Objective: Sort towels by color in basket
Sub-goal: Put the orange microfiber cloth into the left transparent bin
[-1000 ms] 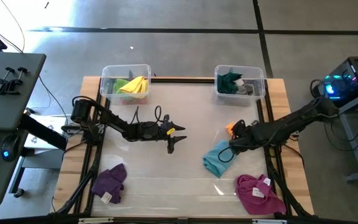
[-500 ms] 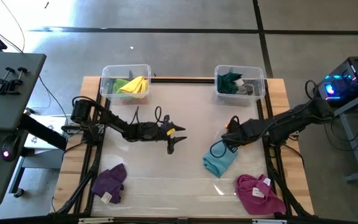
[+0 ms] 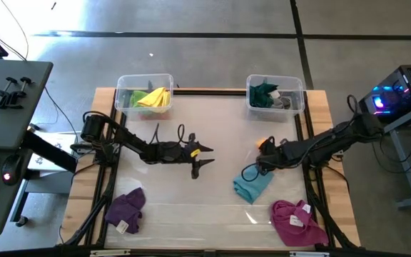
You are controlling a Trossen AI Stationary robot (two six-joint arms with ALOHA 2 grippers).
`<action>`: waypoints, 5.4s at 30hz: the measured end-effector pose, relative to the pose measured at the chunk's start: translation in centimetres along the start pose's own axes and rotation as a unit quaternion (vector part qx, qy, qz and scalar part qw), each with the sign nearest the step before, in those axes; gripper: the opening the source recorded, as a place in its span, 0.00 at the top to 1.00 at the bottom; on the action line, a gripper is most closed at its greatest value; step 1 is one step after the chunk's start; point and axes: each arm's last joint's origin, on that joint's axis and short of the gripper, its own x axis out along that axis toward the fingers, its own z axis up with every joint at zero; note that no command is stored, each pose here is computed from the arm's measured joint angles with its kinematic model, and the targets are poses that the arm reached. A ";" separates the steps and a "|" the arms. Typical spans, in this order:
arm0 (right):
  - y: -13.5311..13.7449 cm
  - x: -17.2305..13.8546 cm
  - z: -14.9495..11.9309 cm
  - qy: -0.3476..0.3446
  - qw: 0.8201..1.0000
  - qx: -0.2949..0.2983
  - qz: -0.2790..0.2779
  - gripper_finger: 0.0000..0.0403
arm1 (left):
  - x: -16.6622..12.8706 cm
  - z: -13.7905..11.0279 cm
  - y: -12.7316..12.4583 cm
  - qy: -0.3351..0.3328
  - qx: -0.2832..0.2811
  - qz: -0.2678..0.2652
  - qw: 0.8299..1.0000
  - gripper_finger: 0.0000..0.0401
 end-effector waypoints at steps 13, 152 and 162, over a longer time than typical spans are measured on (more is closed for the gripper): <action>2.7 0.1 2.1 -0.303 0.933 -0.066 0.183 1.00 | -0.1 1.7 -4.1 -0.048 0.160 -0.029 0.985 0.54; 2.9 -0.7 3.5 -0.366 0.882 -0.069 0.288 0.70 | 1.8 -1.1 1.6 0.398 0.095 0.104 0.907 0.96; 2.8 -0.4 3.4 -0.363 0.889 -0.069 0.269 0.70 | -4.3 8.2 1.1 0.290 0.177 0.261 0.904 0.99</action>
